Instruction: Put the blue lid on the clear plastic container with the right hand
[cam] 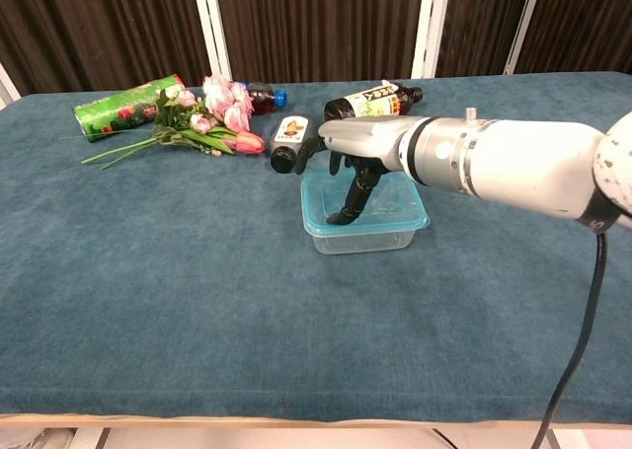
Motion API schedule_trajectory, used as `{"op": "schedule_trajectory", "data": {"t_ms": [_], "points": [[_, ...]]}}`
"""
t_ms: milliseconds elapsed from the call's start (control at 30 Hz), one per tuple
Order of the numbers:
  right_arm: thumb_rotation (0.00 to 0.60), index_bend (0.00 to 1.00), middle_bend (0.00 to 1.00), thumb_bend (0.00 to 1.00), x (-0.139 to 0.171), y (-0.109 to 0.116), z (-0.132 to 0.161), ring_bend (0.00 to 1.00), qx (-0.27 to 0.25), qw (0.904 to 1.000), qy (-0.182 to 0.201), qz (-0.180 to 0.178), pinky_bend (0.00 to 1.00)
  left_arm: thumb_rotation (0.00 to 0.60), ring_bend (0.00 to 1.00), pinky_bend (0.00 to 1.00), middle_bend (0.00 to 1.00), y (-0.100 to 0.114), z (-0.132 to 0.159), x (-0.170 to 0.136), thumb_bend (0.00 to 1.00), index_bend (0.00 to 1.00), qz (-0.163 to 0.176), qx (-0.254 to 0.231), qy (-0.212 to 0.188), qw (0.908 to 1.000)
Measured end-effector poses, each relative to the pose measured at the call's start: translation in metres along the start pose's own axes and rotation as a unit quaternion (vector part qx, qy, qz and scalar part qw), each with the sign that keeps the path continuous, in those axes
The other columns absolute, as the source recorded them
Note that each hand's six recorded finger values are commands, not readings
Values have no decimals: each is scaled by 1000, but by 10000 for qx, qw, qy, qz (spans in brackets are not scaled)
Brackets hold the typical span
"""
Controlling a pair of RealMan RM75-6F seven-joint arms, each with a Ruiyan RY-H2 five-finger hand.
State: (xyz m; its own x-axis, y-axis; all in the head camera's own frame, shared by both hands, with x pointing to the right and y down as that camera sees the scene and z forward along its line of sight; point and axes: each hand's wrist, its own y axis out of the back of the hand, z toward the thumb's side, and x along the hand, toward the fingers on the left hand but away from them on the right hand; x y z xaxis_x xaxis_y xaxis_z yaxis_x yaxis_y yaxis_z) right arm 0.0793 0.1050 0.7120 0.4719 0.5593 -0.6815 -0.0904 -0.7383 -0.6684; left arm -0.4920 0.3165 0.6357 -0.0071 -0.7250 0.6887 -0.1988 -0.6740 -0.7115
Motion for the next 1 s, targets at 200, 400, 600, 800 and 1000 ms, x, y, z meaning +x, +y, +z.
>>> {"op": "schedule_trajectory", "data": {"t_ms": [200,400,600,800,1000], "points": [[600,345,210,389,0,-3,-3,290,-6,10000,-32,38,331,600,0,353,19,0,0,0,488,110,1,-1,-5,10000],[600,345,210,388,-1,-7,-6,290,-11,9999,-57,94,331,600,0,353,20,0,1,0,487,111,10,6,-10,10000],[600,344,210,389,-2,-11,-8,291,7,9999,-69,152,331,600,0,353,21,0,1,0,487,111,-5,-6,-6,10000],[600,344,210,388,-1,-13,-10,290,21,9998,-85,176,331,600,0,353,21,0,1,1,486,110,-9,-8,-12,10000],[600,343,210,389,1,-9,-10,291,-27,9999,-71,122,331,600,1,354,21,1,1,0,487,112,-4,-6,-17,10000]]}}
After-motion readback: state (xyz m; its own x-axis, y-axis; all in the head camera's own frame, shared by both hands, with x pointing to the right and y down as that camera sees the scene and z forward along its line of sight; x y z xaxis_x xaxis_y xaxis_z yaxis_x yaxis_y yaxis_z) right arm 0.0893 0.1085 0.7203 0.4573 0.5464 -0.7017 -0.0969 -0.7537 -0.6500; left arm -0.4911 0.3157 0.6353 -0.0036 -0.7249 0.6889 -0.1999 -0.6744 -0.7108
